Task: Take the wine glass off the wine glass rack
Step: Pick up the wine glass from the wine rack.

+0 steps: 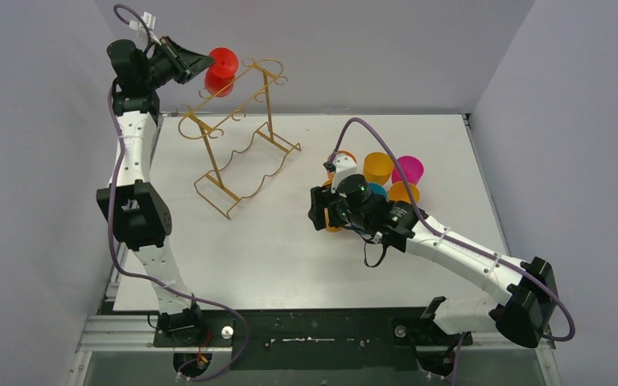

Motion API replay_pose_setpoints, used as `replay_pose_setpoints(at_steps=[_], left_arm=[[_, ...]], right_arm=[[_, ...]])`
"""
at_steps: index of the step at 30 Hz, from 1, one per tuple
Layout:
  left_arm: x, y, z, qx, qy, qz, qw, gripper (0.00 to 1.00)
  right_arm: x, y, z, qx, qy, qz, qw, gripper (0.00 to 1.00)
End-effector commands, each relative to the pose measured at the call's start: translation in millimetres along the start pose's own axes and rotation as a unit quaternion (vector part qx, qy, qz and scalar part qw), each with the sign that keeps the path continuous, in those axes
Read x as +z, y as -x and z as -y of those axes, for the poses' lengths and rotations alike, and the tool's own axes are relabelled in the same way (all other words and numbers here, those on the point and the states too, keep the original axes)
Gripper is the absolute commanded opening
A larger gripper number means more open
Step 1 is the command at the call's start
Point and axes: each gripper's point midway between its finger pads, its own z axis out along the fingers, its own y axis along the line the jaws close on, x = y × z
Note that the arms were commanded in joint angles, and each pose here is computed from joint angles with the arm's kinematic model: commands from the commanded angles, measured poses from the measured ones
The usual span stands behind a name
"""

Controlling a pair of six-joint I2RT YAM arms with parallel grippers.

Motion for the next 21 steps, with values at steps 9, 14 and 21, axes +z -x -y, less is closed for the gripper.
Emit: replay_pose_setpoints(at_steps=[9,14,21], left_arm=[[-24.6,38.6,28.5,0.045,-0.022,0.090,0.995,0.00],[-41.8,60.1,46.1,0.070,-0.024,0.126,0.989,0.00],[-78.0,49.7,59.3,0.097,-0.016,0.133,0.986,0.00]], right_arm=[[-8.4,28.6,-9.7,0.009,0.013,0.039,0.999,0.68],[-12.0,33.5,-10.6,0.010,0.015,0.048,0.999,0.68],[-14.2,34.7,-9.2,0.013,0.014,0.055,0.998,0.69]])
